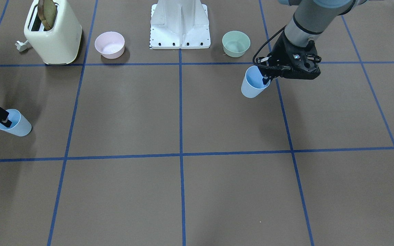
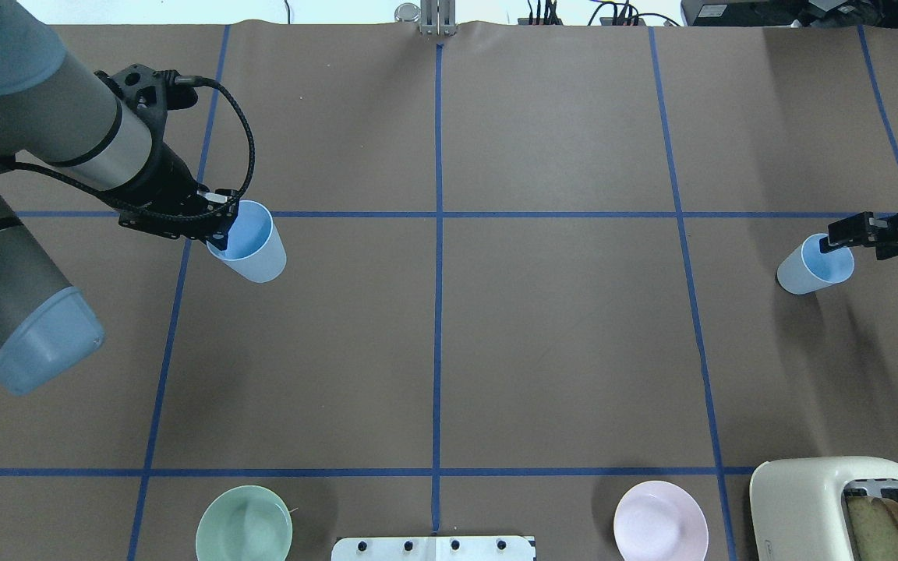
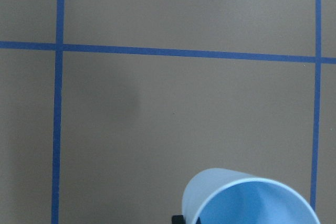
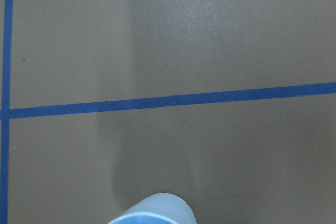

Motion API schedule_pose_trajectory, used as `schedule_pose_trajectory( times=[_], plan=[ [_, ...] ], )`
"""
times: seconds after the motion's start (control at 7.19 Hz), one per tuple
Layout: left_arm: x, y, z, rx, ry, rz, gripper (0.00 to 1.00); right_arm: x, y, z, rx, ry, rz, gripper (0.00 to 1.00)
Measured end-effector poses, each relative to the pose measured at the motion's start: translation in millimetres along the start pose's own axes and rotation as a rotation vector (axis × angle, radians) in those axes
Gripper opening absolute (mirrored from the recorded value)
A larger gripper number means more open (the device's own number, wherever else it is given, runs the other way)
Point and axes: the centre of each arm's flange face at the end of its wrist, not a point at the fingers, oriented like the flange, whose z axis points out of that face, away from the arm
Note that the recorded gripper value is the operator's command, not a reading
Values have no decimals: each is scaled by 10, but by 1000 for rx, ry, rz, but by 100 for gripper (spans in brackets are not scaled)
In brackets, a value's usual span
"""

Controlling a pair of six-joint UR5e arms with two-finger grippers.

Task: Stack blue cups with both arms
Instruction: 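Carry the left cup toward table center while the right gripper lifts its cup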

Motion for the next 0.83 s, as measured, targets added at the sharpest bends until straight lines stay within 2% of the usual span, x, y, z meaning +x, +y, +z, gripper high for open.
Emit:
schedule_pose_trajectory(
  times=[0.14, 0.28, 0.42, 0.83],
  plan=[
    [17, -12, 5, 0, 0, 0, 0, 8, 32, 1, -2, 1, -1, 71],
    [25, -20, 13, -1, -1, -1, 0, -3, 54, 17, -6, 2, -4, 18],
    [25, -26, 21, -2, -2, -2, 0, -20, 73, 41, -11, 4, -6, 0],
    [36, -28, 21, -2, -1, -3, 0, -97, 119, 162, 12, 46, -2, 0]
  ],
)
